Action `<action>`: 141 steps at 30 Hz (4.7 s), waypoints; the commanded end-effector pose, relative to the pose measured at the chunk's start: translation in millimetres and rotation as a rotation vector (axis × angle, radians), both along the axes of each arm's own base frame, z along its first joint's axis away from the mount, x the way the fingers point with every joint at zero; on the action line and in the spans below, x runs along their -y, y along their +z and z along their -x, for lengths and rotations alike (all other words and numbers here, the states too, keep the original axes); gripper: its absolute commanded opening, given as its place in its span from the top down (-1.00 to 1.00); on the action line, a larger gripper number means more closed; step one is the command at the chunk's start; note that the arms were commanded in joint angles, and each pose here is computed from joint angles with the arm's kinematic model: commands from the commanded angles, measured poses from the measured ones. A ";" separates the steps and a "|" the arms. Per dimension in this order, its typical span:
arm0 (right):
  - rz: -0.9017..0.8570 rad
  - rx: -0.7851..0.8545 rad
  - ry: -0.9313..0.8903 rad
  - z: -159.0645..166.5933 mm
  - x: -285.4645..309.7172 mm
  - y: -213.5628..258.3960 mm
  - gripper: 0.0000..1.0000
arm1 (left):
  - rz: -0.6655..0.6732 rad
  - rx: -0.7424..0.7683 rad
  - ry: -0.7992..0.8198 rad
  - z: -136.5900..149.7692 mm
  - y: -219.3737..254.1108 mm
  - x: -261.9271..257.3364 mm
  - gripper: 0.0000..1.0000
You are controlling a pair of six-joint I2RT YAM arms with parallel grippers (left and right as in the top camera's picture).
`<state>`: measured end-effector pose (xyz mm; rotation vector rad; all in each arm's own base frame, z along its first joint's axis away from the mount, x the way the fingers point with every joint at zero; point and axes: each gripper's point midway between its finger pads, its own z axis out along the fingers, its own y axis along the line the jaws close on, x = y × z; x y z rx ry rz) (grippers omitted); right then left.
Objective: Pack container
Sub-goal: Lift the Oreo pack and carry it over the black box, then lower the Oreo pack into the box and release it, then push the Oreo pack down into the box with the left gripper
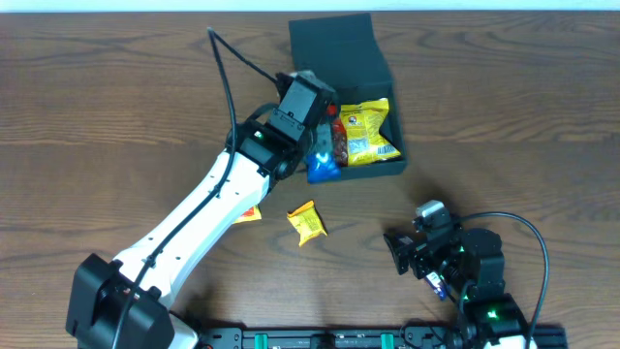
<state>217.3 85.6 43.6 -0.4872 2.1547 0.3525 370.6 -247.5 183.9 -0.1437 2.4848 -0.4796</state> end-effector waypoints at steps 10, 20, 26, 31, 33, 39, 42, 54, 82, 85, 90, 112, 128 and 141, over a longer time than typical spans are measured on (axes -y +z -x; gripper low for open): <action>0.008 0.002 0.000 0.2 1.5 -1.3 -0.99 | 0.544 -0.063 0.493 -59.4 4.2 36.2 0.68; 0.008 0.002 0.000 0.2 1.5 -1.3 -0.99 | 0.816 -0.107 0.631 -105.4 9.8 85.1 0.72; 0.008 0.002 0.000 0.2 1.5 -1.3 -0.99 | 0.866 -0.182 0.761 -113.0 -16.2 89.7 0.72; 0.008 0.002 0.000 0.2 1.5 -1.3 -0.98 | 0.848 -0.161 0.908 -112.4 -29.2 71.5 0.67; 0.008 0.002 0.000 0.2 1.5 -1.3 -0.98 | 0.835 -0.142 0.933 -112.8 -30.9 66.1 0.67; 0.008 0.002 0.000 0.2 1.5 -1.3 -0.98 | 0.787 -0.139 0.967 -109.3 -43.9 60.4 0.60; 0.008 0.002 0.000 0.2 1.5 -1.3 -0.98 | 0.791 -0.152 0.980 -110.4 -52.9 62.4 0.60; 0.008 0.002 0.000 0.2 1.5 -1.3 -0.99 | 0.777 -0.177 0.991 -113.7 -82.3 69.1 0.53; 0.008 0.002 0.000 0.2 1.5 -1.3 -0.98 | 0.844 -0.170 0.918 -121.9 -79.1 90.0 0.34; 0.008 0.002 0.000 0.2 1.5 -1.3 -0.99 | 0.831 -0.166 0.900 -121.6 -79.0 90.7 0.32; 0.008 0.002 0.000 0.2 1.5 -1.3 -0.98 | 0.844 -0.203 0.873 -118.4 -77.4 97.6 0.26; 0.008 0.002 0.000 0.2 1.5 -1.3 -0.99 | 0.810 -0.132 0.638 -105.7 -12.5 109.5 -0.10; 0.008 0.002 0.000 0.2 1.5 -1.3 -0.98 | 0.473 0.119 -0.016 -81.3 1.1 159.9 0.89; 0.008 0.002 0.000 0.2 1.5 -1.3 -0.98 | 0.336 0.167 -0.171 -81.8 2.0 169.4 0.89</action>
